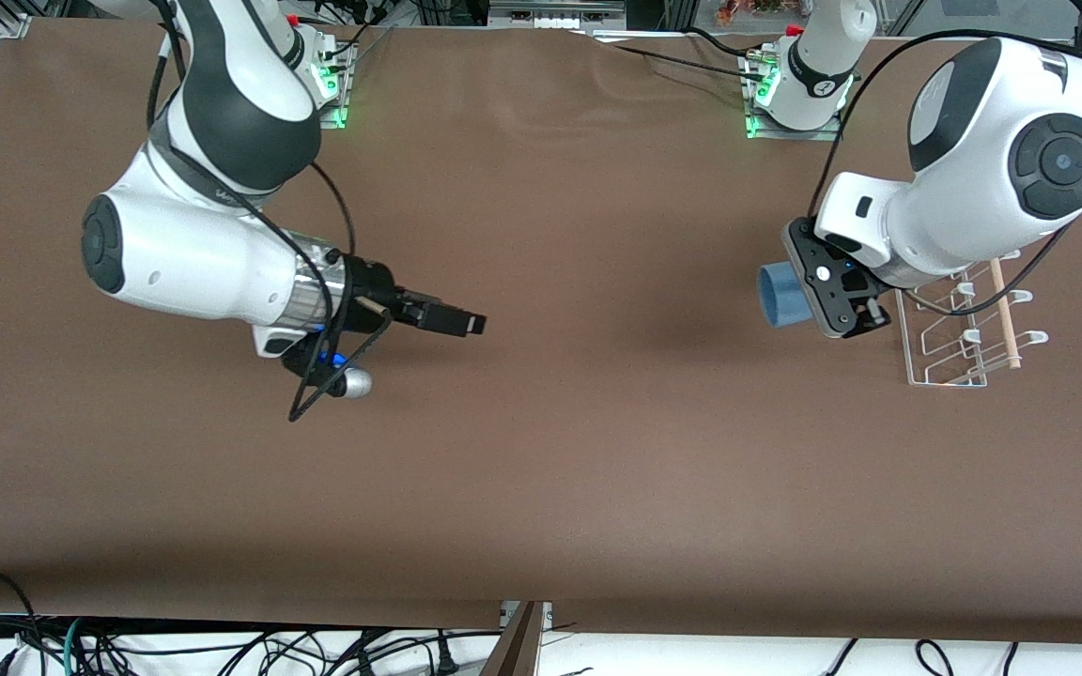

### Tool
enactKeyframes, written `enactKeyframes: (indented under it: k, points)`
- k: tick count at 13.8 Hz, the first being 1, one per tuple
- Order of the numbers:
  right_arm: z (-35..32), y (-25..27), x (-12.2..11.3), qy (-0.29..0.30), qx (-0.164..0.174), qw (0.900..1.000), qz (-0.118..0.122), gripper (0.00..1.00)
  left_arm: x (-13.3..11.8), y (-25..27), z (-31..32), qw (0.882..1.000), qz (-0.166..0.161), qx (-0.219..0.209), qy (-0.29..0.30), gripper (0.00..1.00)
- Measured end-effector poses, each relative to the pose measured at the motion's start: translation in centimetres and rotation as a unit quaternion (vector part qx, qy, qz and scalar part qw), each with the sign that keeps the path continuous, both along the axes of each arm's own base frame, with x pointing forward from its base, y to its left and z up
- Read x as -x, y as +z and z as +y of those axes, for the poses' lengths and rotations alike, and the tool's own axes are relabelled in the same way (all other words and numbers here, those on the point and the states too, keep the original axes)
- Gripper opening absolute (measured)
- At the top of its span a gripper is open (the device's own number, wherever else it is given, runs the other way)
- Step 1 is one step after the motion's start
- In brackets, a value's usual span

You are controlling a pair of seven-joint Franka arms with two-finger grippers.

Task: Transfer cup to left arm and place on rack
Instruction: 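Open the right gripper and pull it back from the cup, then move the cup onto the rack hook while the right gripper retracts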

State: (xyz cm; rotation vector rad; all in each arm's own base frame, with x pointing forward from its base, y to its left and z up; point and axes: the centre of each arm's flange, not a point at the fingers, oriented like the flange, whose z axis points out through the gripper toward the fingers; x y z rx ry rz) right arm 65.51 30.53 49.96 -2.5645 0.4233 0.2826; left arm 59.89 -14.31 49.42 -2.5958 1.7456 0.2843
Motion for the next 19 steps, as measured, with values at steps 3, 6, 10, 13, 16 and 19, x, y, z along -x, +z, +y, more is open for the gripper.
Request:
enactKeyframes:
  k: [3,6,10,13,16,19]
  points:
    - [-5.2,-0.7,-0.9,0.05,0.106,0.993,-0.031,1.0,0.9,-4.1,4.0,0.984,0.025,-0.172,-0.036,0.8]
    - [-10.6,-1.1,-1.3,0.122,0.195,0.971,-0.064,1.0,2.7,-8.7,7.6,0.947,0.057,-0.307,-0.08,0.8]
    - [-18.4,-0.3,-0.9,0.163,0.267,0.947,-0.076,1.0,5.6,-13.2,11.3,0.886,0.093,-0.43,-0.148,0.8]
    - [-22.4,1.8,0.6,0.147,0.283,0.945,-0.07,1.0,8.9,-18.0,13.1,0.824,0.105,-0.518,-0.202,0.8]
    - [-23.0,3.6,2.2,0.144,0.284,0.945,-0.072,1.0,10.2,-20.3,15.4,0.81,0.093,-0.54,-0.209,0.8]
    - [-23.3,5.1,2.9,0.141,0.289,0.943,-0.082,1.0,10.9,-21.3,15.6,0.81,0.096,-0.538,-0.213,0.8]
